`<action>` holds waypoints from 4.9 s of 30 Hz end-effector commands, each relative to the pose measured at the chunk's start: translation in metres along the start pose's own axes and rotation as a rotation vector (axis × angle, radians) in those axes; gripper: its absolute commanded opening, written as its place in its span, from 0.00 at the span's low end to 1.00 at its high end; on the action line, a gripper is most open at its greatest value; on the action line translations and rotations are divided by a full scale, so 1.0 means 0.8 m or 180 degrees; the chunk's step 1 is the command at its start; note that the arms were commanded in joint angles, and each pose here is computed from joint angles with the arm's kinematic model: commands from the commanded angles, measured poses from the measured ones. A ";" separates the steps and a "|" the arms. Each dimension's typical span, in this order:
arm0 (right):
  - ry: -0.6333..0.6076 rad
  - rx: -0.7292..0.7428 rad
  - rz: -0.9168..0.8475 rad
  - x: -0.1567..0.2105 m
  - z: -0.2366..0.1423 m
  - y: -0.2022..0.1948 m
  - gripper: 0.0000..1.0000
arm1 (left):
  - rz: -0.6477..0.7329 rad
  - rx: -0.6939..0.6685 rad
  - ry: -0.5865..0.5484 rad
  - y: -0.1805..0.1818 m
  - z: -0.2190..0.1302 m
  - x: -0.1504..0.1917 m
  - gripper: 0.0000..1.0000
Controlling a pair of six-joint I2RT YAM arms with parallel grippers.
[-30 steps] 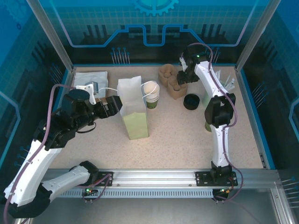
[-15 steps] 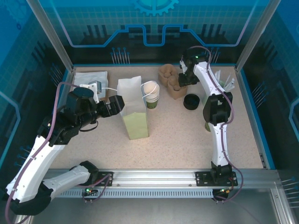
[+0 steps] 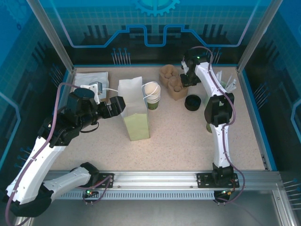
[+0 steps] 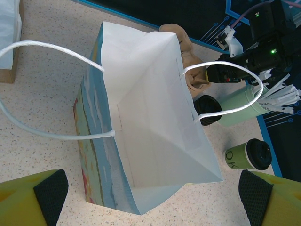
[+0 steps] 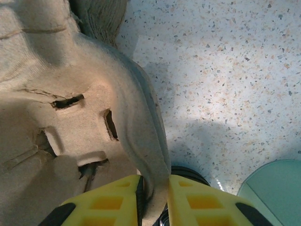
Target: Pack the takeout coffee
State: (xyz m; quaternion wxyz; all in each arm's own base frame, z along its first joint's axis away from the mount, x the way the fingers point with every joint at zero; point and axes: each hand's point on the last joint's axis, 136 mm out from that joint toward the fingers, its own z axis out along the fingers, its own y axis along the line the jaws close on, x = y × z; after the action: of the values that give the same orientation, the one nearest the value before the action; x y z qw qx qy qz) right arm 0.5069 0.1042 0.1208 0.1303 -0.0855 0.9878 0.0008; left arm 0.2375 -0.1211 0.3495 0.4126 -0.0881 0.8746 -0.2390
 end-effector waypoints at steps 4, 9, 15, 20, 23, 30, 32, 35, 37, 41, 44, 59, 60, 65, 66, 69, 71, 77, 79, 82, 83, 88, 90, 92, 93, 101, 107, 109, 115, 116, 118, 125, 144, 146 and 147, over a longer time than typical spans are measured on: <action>-0.0207 -0.0157 0.0145 -0.008 -0.047 -0.004 0.18 | 0.0087 -0.0023 -0.0078 0.001 0.000 -0.006 0.97; -0.0331 -0.0313 0.0226 -0.008 -0.068 -0.003 0.15 | 0.0080 -0.0017 -0.0072 0.002 0.000 -0.004 0.97; -0.0365 -0.0586 0.0357 -0.005 -0.080 0.003 0.14 | 0.0053 0.0004 -0.0093 0.002 -0.003 -0.005 0.98; -0.0441 -0.0730 0.0412 -0.005 -0.092 0.009 0.11 | 0.0029 0.0046 -0.0116 -0.001 -0.005 -0.006 0.98; -0.0504 -0.0848 0.0431 -0.007 -0.104 0.015 0.08 | 0.0013 0.0081 -0.0124 -0.003 -0.006 -0.007 0.98; -0.0721 -0.1077 0.0489 -0.013 -0.144 0.025 0.06 | -0.0045 0.0255 -0.0153 -0.016 -0.009 -0.011 0.98; -0.0779 -0.1145 0.0514 -0.015 -0.156 0.028 0.05 | -0.0059 0.0318 -0.0174 -0.021 -0.010 -0.013 0.98; -0.0898 -0.1253 0.0533 -0.017 -0.179 0.034 0.04 | -0.0074 0.0438 -0.0211 -0.029 -0.014 -0.017 0.98; -0.1019 -0.1330 0.0546 -0.018 -0.201 0.037 0.04 | -0.0078 0.0537 -0.0238 -0.036 -0.016 -0.019 0.98; -0.1274 -0.1490 0.0557 -0.019 -0.247 0.044 0.03 | -0.0082 0.0836 -0.0301 -0.057 -0.021 -0.024 0.98; -0.1526 -0.1610 0.0575 -0.013 -0.292 0.049 0.03 | -0.0105 0.1111 -0.0335 -0.076 -0.022 -0.029 0.98; -0.2654 -0.2898 0.0837 0.085 -0.473 0.090 0.00 | -0.0094 0.2467 -0.0280 -0.190 -0.015 -0.063 0.95; -0.2684 -0.3015 0.0845 0.093 -0.483 0.093 0.00 | -0.0114 0.2524 -0.0275 -0.195 -0.013 -0.066 0.96; -0.2695 -0.3353 0.0810 0.127 -0.518 0.105 0.00 | -0.0199 0.2822 -0.0156 -0.226 -0.006 -0.080 0.95; -0.2679 -0.3452 0.0812 0.132 -0.524 0.108 0.00 | -0.0235 0.2890 -0.0144 -0.232 -0.005 -0.083 0.94; -0.2636 -0.3681 0.0825 0.142 -0.539 0.115 0.00 | -0.0307 0.3027 -0.0132 -0.243 -0.001 -0.090 0.93; -0.2601 -0.3732 0.0841 0.147 -0.543 0.118 0.00 | -0.0320 0.3075 -0.0139 -0.249 0.000 -0.095 0.92; -0.2521 -0.3829 0.0778 0.159 -0.551 0.131 0.00 | -0.0336 0.3211 -0.0172 -0.260 -0.002 -0.104 0.84; -0.2463 -0.3873 0.0744 0.161 -0.551 0.137 0.00 | -0.0346 0.3241 -0.0154 -0.263 0.000 -0.105 0.81; -0.2377 -0.3911 0.0687 0.165 -0.550 0.148 0.00 | -0.0344 0.3291 -0.0135 -0.268 0.000 -0.106 0.74; -0.2354 -0.3915 0.0670 0.166 -0.548 0.151 0.00 | -0.0339 0.3301 -0.0133 -0.270 0.001 -0.107 0.72; -0.2280 -0.3943 0.0642 0.169 -0.543 0.159 0.00 | -0.0342 0.3317 -0.0131 -0.274 0.002 -0.108 0.61; -0.2243 -0.3962 0.0635 0.170 -0.540 0.163 0.00 | -0.0336 0.3320 -0.0129 -0.276 0.003 -0.108 0.55; -0.2228 -0.3958 0.0649 0.169 -0.537 0.164 0.00 | -0.0331 0.3318 -0.0121 -0.276 0.004 -0.108 0.48; -0.2230 -0.3958 0.0651 0.169 -0.536 0.164 0.00 | -0.0334 0.3315 -0.0123 -0.276 0.004 -0.107 0.44; -0.2194 -0.3876 0.0706 0.166 -0.521 0.163 0.00 | -0.0307 0.3228 -0.0108 -0.270 0.009 -0.102 0.18; -0.2271 -0.3393 0.0563 0.176 -0.494 0.151 0.20 | -0.0165 0.2901 -0.0084 -0.251 0.017 -0.088 0.09; -0.2332 -0.3040 0.0478 0.183 -0.478 0.139 0.29 | -0.0073 0.2687 -0.0066 -0.237 0.024 -0.080 0.08; -0.2569 -0.2131 -0.0229 0.203 -0.452 0.113 0.51 | 0.0222 0.2014 0.0025 -0.191 0.036 -0.046 0.07; -0.2615 -0.2013 -0.0396 0.204 -0.455 0.111 0.51 | 0.0261 0.1920 0.0031 -0.185 0.036 -0.041 0.07; -0.2730 -0.1800 -0.0755 0.206 -0.463 0.109 0.54 | 0.0343 0.1747 0.0028 -0.175 0.036 -0.033 0.07; -0.3273 -0.1192 -0.2402 0.213 -0.505 0.145 0.68 | 0.0455 0.1293 -0.0013 -0.147 0.038 -0.008 0.06; -0.2870 0.0183 -0.4551 0.160 -0.441 0.256 0.84 | 0.0375 0.1238 0.0072 -0.152 0.047 0.018 0.06; -0.2828 0.0111 -0.4566 0.159 -0.433 0.264 0.83 | 0.0378 0.1240 0.0086 -0.152 0.049 0.020 0.05; -0.2812 0.0089 -0.4558 0.157 -0.429 0.267 0.82 | 0.0381 0.1247 0.0088 -0.152 0.048 0.020 0.05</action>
State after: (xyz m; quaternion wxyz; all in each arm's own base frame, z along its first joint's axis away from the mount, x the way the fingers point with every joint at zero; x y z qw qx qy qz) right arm 0.2669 0.2829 0.4068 0.4684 -0.6784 0.5628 -0.0599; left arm 0.2517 -0.2452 0.3725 0.4166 0.0563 0.8275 -0.3721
